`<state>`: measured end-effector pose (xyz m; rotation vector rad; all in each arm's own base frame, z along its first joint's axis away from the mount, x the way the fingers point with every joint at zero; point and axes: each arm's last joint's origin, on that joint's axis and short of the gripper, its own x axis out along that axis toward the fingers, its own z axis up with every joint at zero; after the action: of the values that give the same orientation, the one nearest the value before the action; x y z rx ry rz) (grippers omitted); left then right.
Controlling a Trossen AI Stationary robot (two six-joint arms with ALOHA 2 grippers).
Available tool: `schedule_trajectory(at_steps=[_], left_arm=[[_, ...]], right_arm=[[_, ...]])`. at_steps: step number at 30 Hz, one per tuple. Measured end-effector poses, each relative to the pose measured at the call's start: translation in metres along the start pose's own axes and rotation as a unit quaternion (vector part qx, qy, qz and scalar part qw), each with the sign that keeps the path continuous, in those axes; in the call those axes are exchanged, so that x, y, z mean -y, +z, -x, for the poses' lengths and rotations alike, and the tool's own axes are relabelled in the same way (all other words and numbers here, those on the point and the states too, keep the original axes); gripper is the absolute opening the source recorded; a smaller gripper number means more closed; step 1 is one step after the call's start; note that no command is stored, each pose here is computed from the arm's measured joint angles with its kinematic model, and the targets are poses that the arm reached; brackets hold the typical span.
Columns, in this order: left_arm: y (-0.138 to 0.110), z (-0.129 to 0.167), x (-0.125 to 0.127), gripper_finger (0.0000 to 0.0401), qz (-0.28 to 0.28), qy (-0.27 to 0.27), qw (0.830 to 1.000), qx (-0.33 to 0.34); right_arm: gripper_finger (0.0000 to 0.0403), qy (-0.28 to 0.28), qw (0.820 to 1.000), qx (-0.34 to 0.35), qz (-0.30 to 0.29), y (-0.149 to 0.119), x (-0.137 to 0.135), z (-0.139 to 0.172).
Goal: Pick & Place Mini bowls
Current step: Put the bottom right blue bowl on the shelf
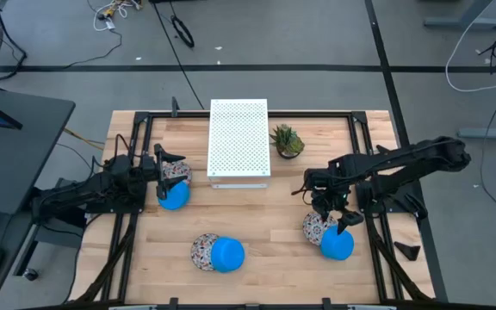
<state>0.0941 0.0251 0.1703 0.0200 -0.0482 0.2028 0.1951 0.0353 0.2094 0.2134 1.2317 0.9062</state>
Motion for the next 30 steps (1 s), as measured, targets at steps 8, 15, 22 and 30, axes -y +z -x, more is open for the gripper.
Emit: schedule_trajectory(at_steps=[8, 15, 22, 30], left_arm=[[0.0, 0.0, 0.0, 0.0323, 0.0, 0.0, 1.0, 0.0], [0.0, 0.0, 0.0, 0.0323, 0.0, 0.0, 1.0, 0.0], [0.0, 0.0, 0.0, 0.0323, 0.0, 0.0, 1.0, 0.0], [0.0, 0.0, 0.0, 0.0323, 0.0, 0.0, 1.0, 0.0]], right_arm=[[0.0332, 0.004, 1.0, -0.002, 0.026, -0.003, 0.001, -0.014], [0.0332, 0.013, 1.0, -0.02, 0.006, 0.0, 0.008, -0.024], [0.0332, 0.026, 0.999, -0.045, -0.001, 0.002, 0.011, -0.038], [0.0332, 0.03, 0.998, -0.057, -0.016, 0.003, 0.013, -0.044]])
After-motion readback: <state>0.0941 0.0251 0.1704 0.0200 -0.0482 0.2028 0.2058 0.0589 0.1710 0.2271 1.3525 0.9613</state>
